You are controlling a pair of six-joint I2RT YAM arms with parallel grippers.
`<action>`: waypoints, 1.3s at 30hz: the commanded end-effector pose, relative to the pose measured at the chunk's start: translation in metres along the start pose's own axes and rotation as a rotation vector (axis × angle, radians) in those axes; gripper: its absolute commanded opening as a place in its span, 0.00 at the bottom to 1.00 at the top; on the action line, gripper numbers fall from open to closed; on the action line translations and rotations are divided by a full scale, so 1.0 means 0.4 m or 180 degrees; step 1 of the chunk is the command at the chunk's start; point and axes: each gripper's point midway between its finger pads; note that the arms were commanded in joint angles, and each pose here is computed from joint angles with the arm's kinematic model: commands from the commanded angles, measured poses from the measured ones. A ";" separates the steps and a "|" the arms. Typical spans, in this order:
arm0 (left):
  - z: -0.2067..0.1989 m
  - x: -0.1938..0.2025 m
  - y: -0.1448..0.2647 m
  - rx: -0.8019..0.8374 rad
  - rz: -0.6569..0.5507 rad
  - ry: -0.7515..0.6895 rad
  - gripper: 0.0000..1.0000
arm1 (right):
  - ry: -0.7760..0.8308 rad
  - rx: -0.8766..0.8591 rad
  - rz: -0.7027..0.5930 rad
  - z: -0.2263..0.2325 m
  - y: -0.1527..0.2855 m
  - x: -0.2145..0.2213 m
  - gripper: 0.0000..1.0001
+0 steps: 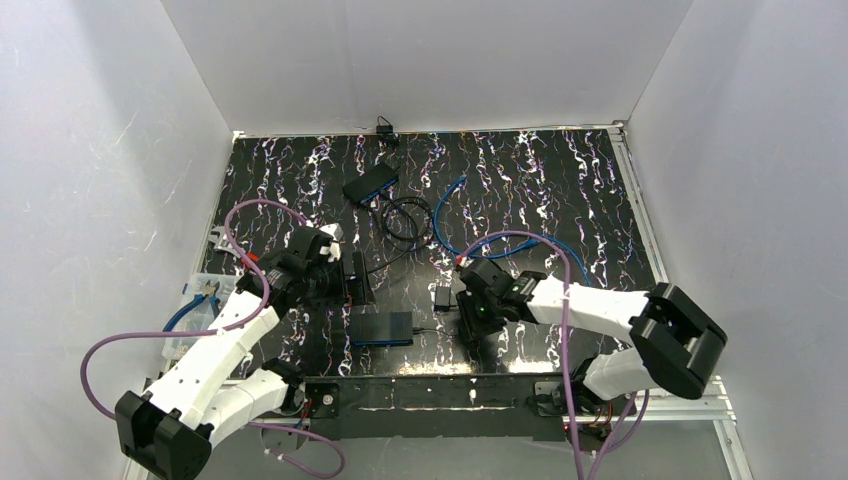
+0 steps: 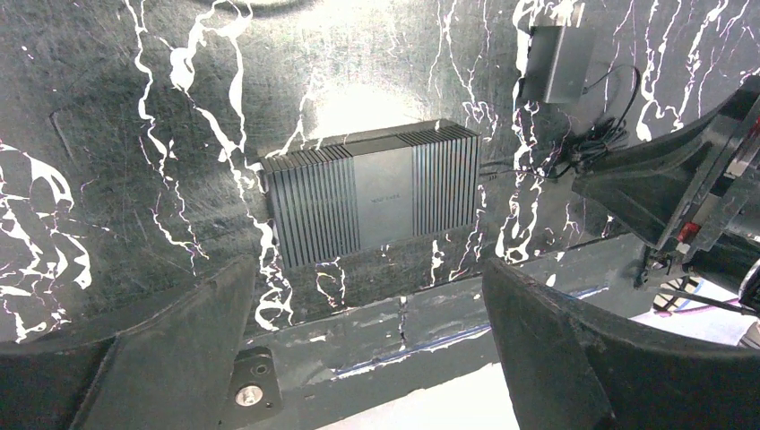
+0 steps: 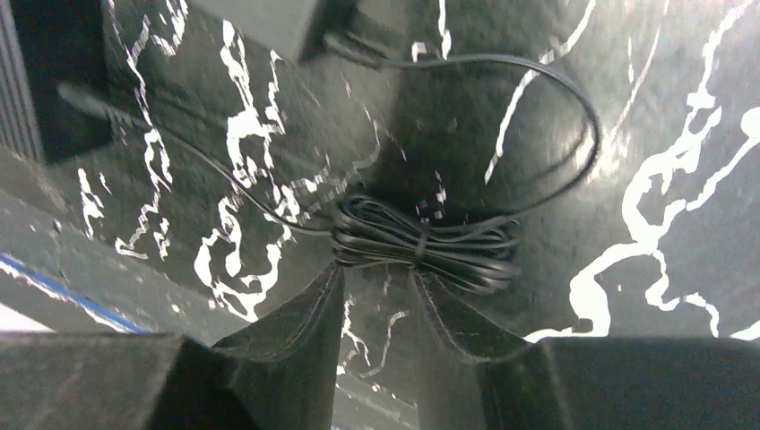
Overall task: Insert the plug into the switch port
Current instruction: Insert the power into the switch port, then adjust the switch port at the center of the board.
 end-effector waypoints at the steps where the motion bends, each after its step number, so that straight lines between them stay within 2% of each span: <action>1: -0.001 -0.001 0.012 0.0031 0.0004 -0.0022 0.98 | 0.0059 0.0161 -0.0317 0.006 -0.029 -0.113 0.39; 10: -0.001 0.003 0.012 0.0062 0.0039 0.0028 0.98 | -0.0032 -0.0003 -0.0465 0.063 -0.116 -0.294 0.39; 18: 0.010 0.019 0.009 0.0067 0.0058 0.0125 0.98 | -0.0271 -0.0237 -0.0621 0.067 -0.161 -0.441 0.39; 20: 0.007 0.023 0.001 0.0093 0.0091 0.0166 0.98 | -0.0294 -0.0297 -0.0643 0.066 -0.169 -0.475 0.35; 22: 0.003 0.025 -0.008 0.0111 0.0119 0.0217 0.98 | -0.0292 -0.0344 -0.0686 0.067 -0.174 -0.516 0.25; 32: -0.004 0.008 -0.030 0.0083 0.0118 0.0373 0.98 | -0.0253 -0.0311 -0.0792 0.014 -0.203 -0.660 0.14; 35: -0.009 0.008 -0.036 0.0109 0.0129 0.0421 0.98 | -0.0213 -0.0285 -0.0822 -0.002 -0.198 -0.703 0.15; 39: 0.005 0.009 -0.053 0.0046 0.0109 0.0468 0.98 | -0.0125 -0.0300 -0.0901 -0.012 -0.154 -0.731 0.27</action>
Point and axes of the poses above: each gripper's point midway between its finger pads, its own y axis back along the fingers, its own z axis along the line the jaws close on, x = y × z, and after that the axes turned 9 degrees about y, right-handed
